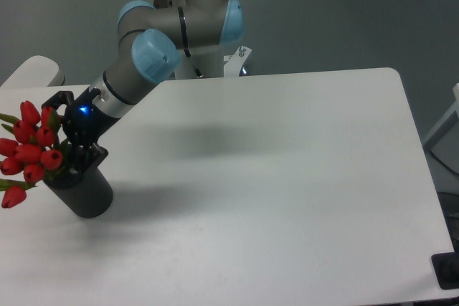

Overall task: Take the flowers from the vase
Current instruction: 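Lower the gripper around the tulip stems and close it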

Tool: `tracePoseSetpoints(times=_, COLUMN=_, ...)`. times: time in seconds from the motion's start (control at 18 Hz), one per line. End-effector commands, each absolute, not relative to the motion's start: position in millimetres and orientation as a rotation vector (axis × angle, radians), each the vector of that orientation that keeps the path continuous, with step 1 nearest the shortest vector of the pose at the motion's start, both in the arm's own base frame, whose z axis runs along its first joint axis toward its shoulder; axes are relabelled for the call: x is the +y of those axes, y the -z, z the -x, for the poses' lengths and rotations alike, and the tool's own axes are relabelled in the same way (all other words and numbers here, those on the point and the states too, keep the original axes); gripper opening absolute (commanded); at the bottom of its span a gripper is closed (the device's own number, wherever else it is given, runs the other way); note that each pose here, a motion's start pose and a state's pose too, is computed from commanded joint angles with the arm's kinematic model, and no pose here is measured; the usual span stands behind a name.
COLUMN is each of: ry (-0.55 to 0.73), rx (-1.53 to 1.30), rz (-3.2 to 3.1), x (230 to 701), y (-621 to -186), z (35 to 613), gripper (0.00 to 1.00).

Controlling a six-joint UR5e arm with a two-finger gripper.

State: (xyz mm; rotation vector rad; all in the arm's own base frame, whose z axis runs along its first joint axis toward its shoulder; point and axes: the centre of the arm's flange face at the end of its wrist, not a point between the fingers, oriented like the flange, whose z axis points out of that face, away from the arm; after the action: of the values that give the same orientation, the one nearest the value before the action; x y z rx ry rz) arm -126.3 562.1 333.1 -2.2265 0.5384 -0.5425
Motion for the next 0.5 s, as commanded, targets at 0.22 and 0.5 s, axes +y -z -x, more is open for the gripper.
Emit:
tracePoseSetpoints(times=0.22, ry=0.533, rx=0.54, rz=2.221, x=563.2, y=-332.5, z=127.1, gripper=0.72)
tracePoseSetpoints(times=0.5, ry=0.529, rx=0.541, rz=2.22, x=563.3, y=-333.9, z=127.3, gripper=0.48)
